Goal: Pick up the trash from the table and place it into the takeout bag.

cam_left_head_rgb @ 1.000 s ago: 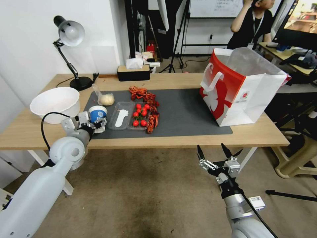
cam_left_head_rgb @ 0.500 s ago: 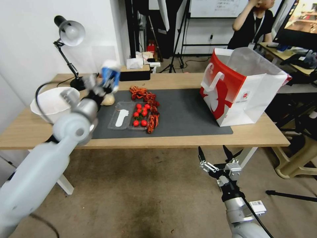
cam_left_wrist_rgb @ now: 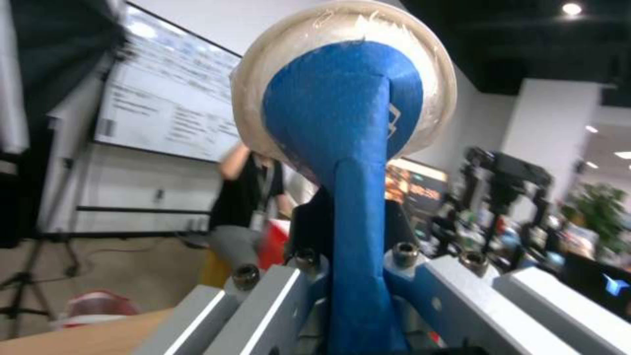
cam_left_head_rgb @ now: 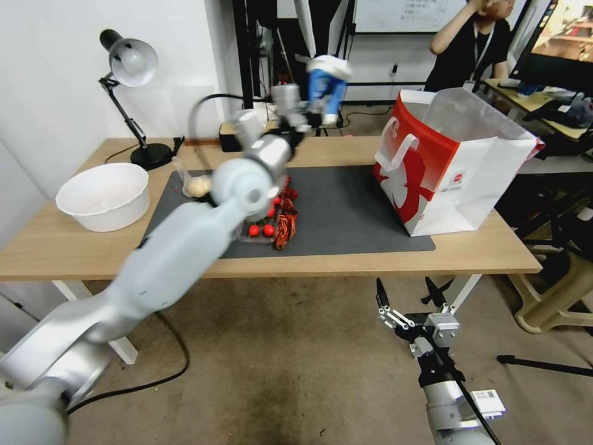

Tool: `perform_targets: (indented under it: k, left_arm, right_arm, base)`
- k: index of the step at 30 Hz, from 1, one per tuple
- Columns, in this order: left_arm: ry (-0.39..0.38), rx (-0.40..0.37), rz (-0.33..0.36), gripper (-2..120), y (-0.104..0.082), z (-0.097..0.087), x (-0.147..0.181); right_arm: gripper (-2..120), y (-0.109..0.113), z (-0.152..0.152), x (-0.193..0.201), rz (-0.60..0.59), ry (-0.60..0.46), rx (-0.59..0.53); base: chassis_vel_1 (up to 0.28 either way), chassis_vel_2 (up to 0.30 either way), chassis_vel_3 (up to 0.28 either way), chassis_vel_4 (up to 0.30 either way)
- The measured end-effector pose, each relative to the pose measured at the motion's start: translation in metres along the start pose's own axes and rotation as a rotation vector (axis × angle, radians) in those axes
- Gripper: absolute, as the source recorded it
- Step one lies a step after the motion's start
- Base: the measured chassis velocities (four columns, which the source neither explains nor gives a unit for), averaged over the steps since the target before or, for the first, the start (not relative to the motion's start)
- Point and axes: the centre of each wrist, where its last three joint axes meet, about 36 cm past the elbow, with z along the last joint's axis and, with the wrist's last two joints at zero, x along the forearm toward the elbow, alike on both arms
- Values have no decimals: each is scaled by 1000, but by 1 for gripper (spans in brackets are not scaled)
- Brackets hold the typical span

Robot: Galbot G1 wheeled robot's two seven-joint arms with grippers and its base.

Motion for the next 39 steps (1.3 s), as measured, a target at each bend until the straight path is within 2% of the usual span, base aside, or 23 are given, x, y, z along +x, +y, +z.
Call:
perform_targets:
  k: [5,10,13,18,21,26,35,39]
  left_arm:
    - [28,-26,68,1,-21,17,-30]
    - [39,-55,104,1,-36,25,-54]
    - [45,-115,129,1,-44,34,-77]
    - [62,-173,153,1,-48,40,-90]
    - [91,-243,170,1,-51,50,-102]
    - [108,-299,171,1,-51,57,-114]
    - [105,-298,174,1,-54,57,-118]
    - [86,-291,167,1,-52,50,-120]
  right_arm:
    - [100,1,2,7,18,2,1]
    - [100,1,4,10,24,3,1]
    - [100,2,5,12,30,1,-1]
    - [100,3,7,14,35,0,-3]
    - [100,2,9,16,39,0,-1]
    - [100,-2,11,17,40,-4,9]
    - [100,-5,13,18,40,-8,11]
    - [100,-7,15,19,38,-4,12]
  base:
    - [0,0,0,0]
    - [0,0,0,0]
    - [0,0,0,0]
    - [0,0,0,0]
    - [0,0,0,0]
    - [0,0,0,0]
    - [0,0,0,0]
    - [0,0,0,0]
